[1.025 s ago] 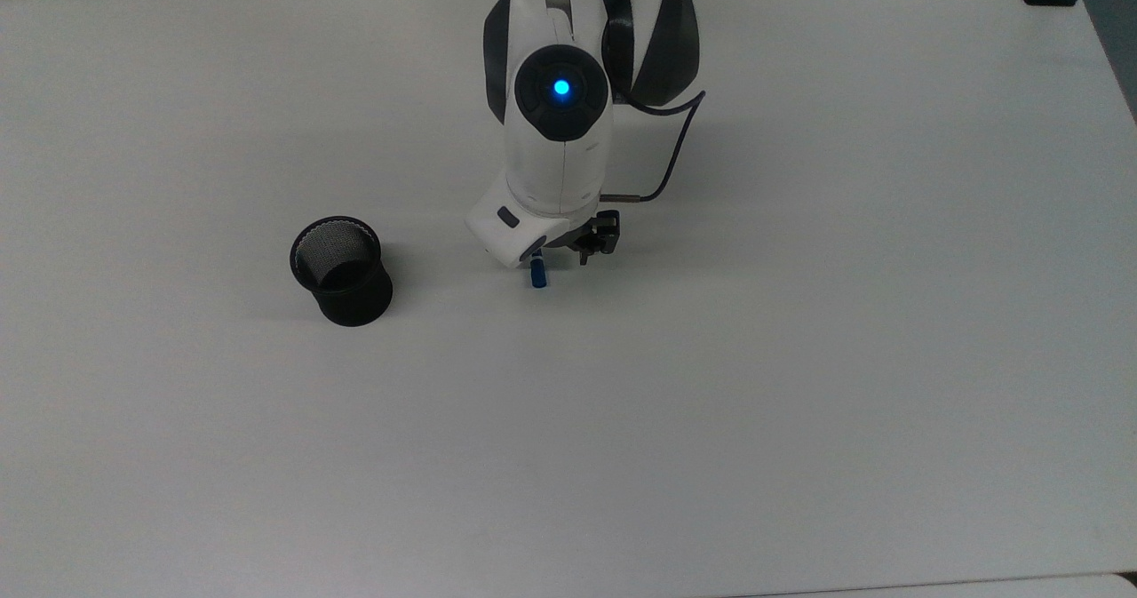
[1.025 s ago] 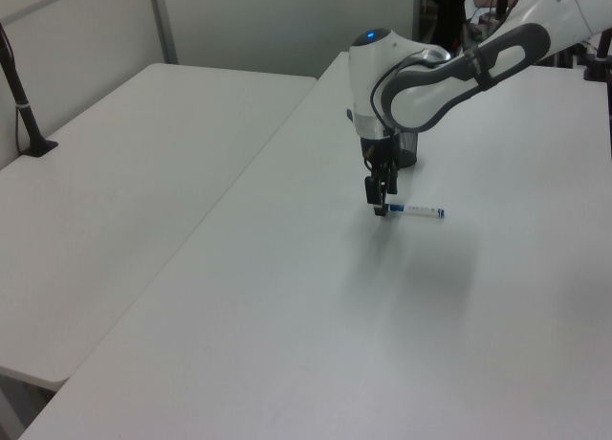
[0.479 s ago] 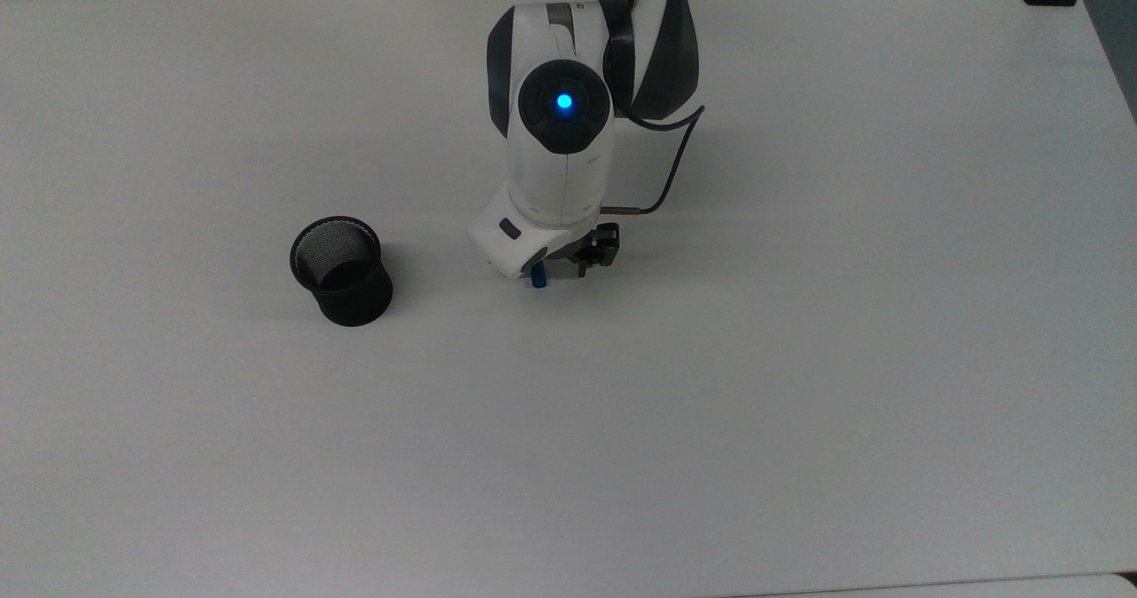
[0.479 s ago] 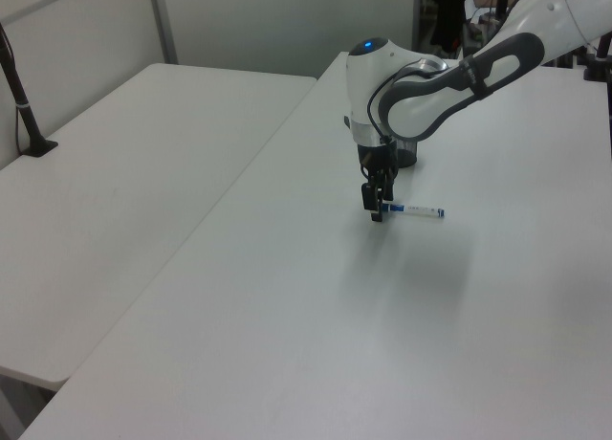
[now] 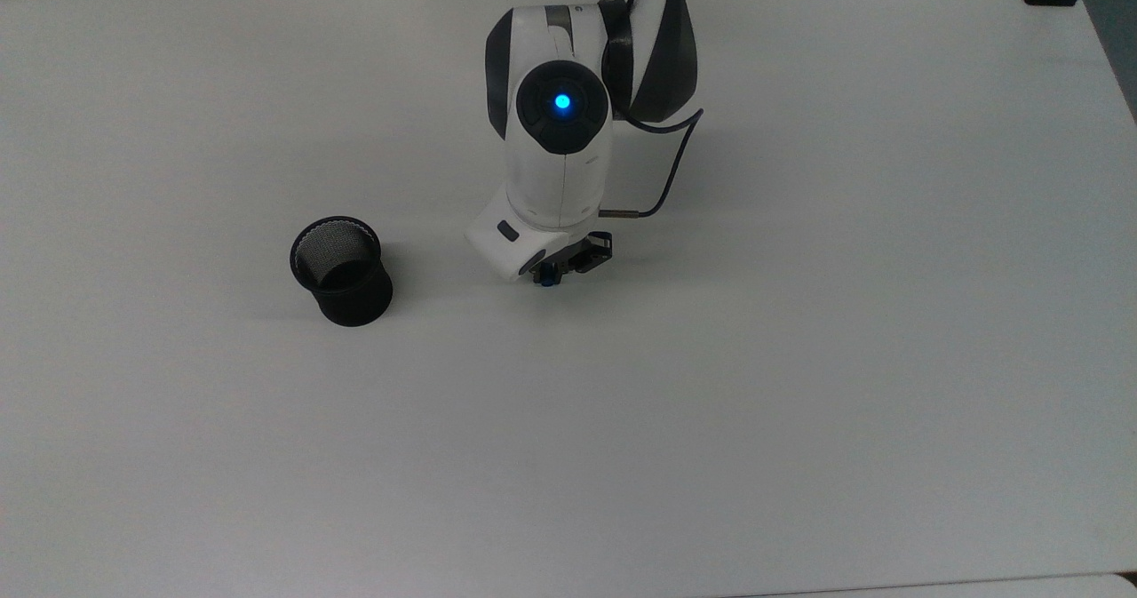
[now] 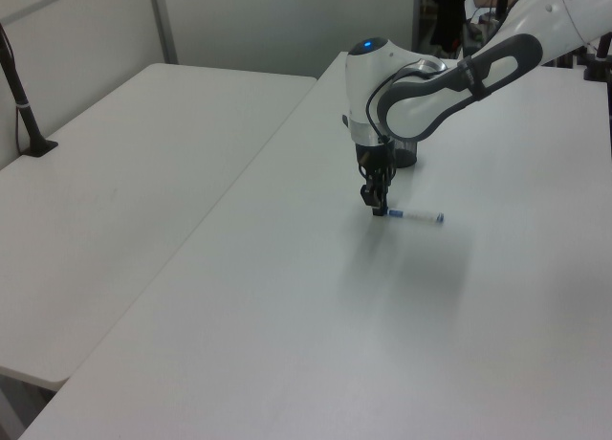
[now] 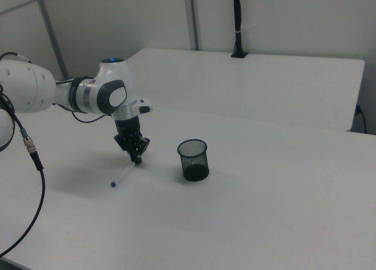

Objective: Insert the marker

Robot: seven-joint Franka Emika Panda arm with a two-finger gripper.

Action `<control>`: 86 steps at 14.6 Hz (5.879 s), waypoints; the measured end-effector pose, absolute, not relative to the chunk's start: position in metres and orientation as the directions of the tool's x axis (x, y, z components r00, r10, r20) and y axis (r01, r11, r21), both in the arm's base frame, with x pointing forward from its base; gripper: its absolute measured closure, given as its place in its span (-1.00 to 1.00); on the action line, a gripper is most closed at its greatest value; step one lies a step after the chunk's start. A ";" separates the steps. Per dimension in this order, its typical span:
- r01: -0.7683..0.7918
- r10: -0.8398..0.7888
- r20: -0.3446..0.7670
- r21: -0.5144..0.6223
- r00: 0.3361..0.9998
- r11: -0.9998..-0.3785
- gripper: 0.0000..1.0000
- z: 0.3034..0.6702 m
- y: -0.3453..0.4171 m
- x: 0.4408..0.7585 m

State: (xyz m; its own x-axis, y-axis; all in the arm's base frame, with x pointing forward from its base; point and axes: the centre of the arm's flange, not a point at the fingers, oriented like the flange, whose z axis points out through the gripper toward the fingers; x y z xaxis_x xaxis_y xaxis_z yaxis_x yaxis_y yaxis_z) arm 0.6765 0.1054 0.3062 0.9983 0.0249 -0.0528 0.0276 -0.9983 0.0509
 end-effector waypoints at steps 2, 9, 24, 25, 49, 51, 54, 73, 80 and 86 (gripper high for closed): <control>0.025 0.022 -0.052 0.052 0.998 -0.998 0.66 0.306 0.104 0.677; -0.026 -0.024 0.039 0.033 0.999 -0.999 0.66 0.362 0.072 0.689; -0.252 -0.224 0.616 -0.043 0.755 -0.967 0.66 0.524 -0.113 0.690; -0.259 -0.223 0.646 -0.040 0.730 -0.965 0.66 0.516 -0.122 0.688; -0.212 -0.204 0.489 -0.039 0.848 -0.976 -0.64 0.434 -0.091 0.626; -0.212 -0.204 0.489 -0.039 0.848 -0.976 -0.67 0.434 -0.091 0.626; -0.212 -0.204 0.489 -0.039 0.848 -0.976 -0.99 0.434 -0.091 0.626; -0.211 -0.209 0.356 -0.035 0.911 -0.977 -1.00 0.421 -0.088 0.620; -0.208 -0.210 0.254 -0.036 0.944 -0.977 -1.00 0.419 -0.084 0.613; -0.149 -0.153 0.118 -0.043 0.981 -0.988 -1.00 0.504 -0.049 0.622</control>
State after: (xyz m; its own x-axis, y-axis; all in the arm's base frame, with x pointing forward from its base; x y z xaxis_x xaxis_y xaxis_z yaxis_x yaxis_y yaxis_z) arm 0.6223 -0.0488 0.5044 0.9811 -0.1534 0.1178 -0.1492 -0.9879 -0.0431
